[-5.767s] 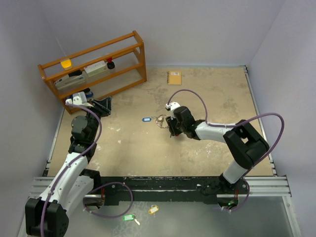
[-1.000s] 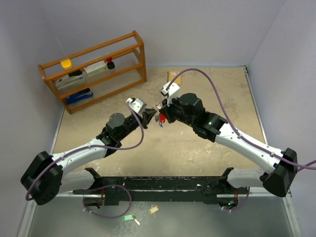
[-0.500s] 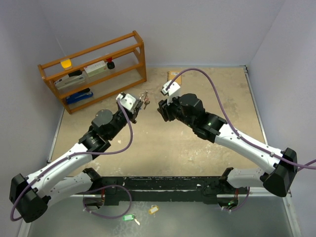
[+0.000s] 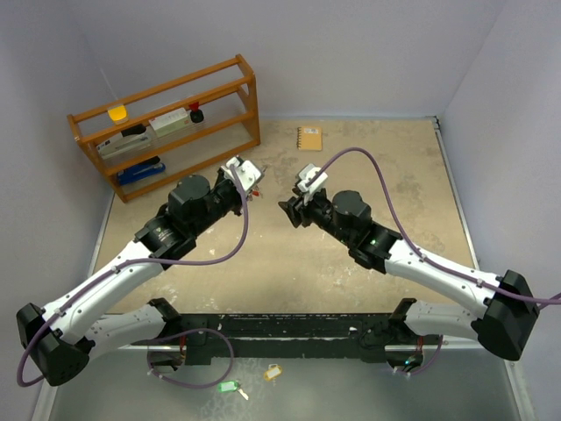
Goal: Remove the keys from the keyring
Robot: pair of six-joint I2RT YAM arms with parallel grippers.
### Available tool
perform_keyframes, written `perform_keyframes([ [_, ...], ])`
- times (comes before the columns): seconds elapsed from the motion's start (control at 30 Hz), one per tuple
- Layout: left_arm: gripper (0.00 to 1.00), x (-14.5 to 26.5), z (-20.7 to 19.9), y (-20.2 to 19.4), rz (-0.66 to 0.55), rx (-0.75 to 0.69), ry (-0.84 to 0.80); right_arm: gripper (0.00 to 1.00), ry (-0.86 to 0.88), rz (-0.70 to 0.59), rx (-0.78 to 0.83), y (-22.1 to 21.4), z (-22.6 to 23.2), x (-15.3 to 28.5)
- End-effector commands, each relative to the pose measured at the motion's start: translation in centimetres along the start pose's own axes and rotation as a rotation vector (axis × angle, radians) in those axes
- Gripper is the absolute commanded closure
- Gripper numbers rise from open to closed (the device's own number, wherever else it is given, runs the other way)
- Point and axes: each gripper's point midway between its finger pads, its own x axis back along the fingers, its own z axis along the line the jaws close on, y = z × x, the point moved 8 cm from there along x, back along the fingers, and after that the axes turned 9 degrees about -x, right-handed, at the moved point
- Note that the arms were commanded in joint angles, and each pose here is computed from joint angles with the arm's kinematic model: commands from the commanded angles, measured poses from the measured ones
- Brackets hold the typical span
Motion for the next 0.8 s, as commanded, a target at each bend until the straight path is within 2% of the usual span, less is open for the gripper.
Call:
perform_keyframes([
  [0.0,1.0,1.7,1.4,4.6,-0.146,-0.029,-0.013,0.5,0.008,-0.192,-0.007,2.2,0.0,0.6],
  [0.17,1.0,2.6,1.0,7.1,-0.259,0.003,-0.111,0.55,0.022,-0.226,-0.024,1.6,0.0,0.9],
  [0.33,1.0,3.3,0.6,9.2,-0.388,0.057,-0.173,0.5,0.08,-0.251,-0.018,1.7,0.5,1.3],
  [0.77,1.0,3.5,0.3,10.2,-0.436,0.09,-0.218,0.51,0.082,-0.317,-0.01,3.3,0.5,1.8],
])
